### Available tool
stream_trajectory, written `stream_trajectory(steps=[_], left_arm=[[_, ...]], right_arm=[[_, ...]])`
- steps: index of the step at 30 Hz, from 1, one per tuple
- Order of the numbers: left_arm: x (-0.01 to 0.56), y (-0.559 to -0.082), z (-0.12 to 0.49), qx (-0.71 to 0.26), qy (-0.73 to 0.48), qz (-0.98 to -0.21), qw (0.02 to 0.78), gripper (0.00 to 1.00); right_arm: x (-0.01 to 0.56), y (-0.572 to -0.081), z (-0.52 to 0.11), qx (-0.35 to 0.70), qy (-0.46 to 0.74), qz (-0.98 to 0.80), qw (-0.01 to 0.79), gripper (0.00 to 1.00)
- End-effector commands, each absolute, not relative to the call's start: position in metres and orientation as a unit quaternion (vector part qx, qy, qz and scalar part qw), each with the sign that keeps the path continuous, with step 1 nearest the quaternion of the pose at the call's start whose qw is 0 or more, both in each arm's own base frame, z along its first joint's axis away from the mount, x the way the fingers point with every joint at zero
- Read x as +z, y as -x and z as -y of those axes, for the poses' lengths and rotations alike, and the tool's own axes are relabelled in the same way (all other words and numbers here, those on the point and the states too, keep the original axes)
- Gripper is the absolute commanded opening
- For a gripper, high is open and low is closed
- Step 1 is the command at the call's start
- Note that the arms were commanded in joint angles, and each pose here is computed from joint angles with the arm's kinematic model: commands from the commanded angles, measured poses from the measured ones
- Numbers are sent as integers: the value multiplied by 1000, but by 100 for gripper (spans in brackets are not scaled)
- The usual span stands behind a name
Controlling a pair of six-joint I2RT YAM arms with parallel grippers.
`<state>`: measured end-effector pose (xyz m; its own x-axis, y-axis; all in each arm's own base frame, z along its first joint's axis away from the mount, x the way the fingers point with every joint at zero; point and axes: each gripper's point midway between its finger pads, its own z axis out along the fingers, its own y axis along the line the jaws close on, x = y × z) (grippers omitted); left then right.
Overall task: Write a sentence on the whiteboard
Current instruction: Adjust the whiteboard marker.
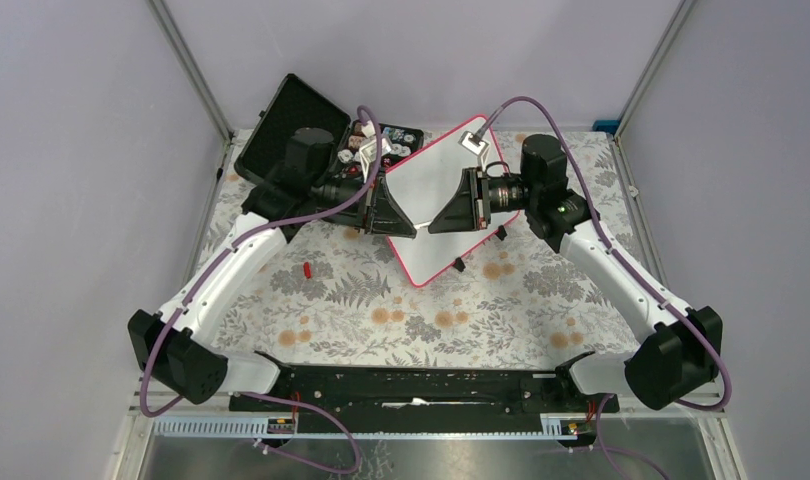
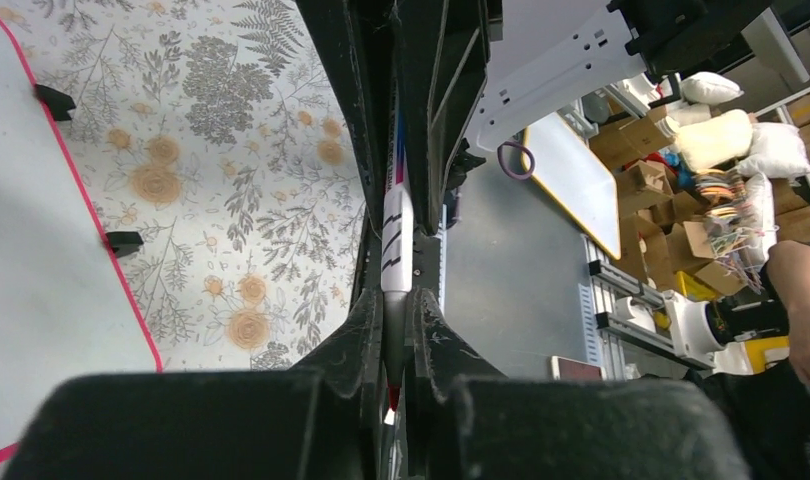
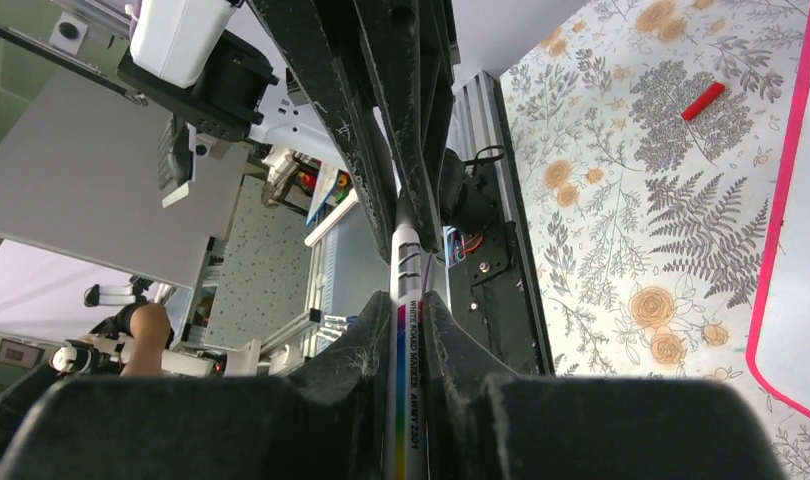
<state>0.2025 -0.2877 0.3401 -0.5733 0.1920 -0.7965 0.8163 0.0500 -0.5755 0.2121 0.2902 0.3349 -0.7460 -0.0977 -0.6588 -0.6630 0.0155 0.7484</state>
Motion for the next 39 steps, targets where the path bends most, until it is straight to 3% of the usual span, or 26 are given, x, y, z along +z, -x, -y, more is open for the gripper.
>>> stream_trajectory(steps=[1, 3, 6, 18, 28, 39], left_arm=[[351, -196, 290, -595, -396, -643, 274, 0], [350, -194, 290, -593, -400, -642, 276, 0], [346, -190, 287, -591, -403, -643, 273, 0], [335, -192, 284, -571, -399, -665, 269, 0], [335, -195, 286, -570, -396, -668, 267, 0], [337, -195, 289, -575, -395, -667, 263, 0]], right_arm=[[346, -202, -290, 649, 305, -658, 228, 23], [349, -201, -289, 652, 308, -655, 226, 39], [352, -201, -288, 650, 308, -657, 226, 48], [344, -203, -289, 639, 302, -673, 218, 35], [336, -201, -294, 624, 312, -682, 219, 40], [337, -201, -296, 619, 318, -682, 224, 35]])
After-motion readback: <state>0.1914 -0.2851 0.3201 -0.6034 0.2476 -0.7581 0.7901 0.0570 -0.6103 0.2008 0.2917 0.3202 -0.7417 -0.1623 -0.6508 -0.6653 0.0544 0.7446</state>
